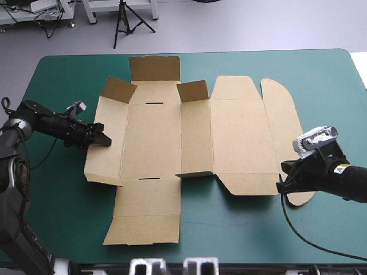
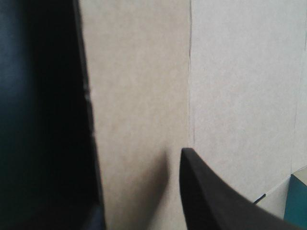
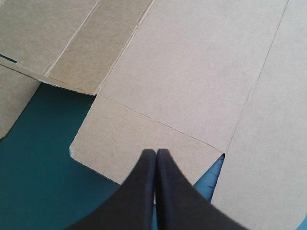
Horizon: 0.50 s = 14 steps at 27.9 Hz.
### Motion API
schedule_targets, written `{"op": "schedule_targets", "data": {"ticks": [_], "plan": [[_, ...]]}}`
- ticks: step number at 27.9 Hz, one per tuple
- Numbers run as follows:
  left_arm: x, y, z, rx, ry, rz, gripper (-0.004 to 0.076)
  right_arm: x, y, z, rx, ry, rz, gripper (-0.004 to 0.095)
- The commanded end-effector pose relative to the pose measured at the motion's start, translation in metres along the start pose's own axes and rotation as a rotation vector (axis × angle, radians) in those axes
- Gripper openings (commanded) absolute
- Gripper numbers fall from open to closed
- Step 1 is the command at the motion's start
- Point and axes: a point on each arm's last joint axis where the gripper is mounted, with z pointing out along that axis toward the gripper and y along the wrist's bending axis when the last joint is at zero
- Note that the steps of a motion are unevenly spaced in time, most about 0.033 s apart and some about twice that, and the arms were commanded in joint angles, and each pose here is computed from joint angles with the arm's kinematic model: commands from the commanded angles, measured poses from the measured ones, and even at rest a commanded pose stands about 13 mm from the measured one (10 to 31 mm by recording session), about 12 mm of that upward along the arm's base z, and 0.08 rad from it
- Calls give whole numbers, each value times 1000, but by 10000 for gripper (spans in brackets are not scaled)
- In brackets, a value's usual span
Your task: Fold the box
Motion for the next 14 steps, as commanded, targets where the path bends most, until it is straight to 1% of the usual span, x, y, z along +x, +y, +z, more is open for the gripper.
{"op": "schedule_targets", "data": {"ticks": [1,3,5,7,9,14], "plan": [[3,-28,-8,73,40,43,162,-9,2,-5,0,-72,8,-19],[3,-33,-4,70,55,60,109,-9,2,-5,0,-72,8,-18],[2,-41,2,82,64,108,31,-9,2,-5,0,-72,8,-18],[1,-46,4,100,59,135,-10,-10,1,-5,1,-74,3,-19],[-1,-51,5,129,44,151,-9,-10,1,-5,4,-78,1,-18],[0,-59,-3,147,4,256,-9,-11,1,-5,8,-84,0,-19]]}}
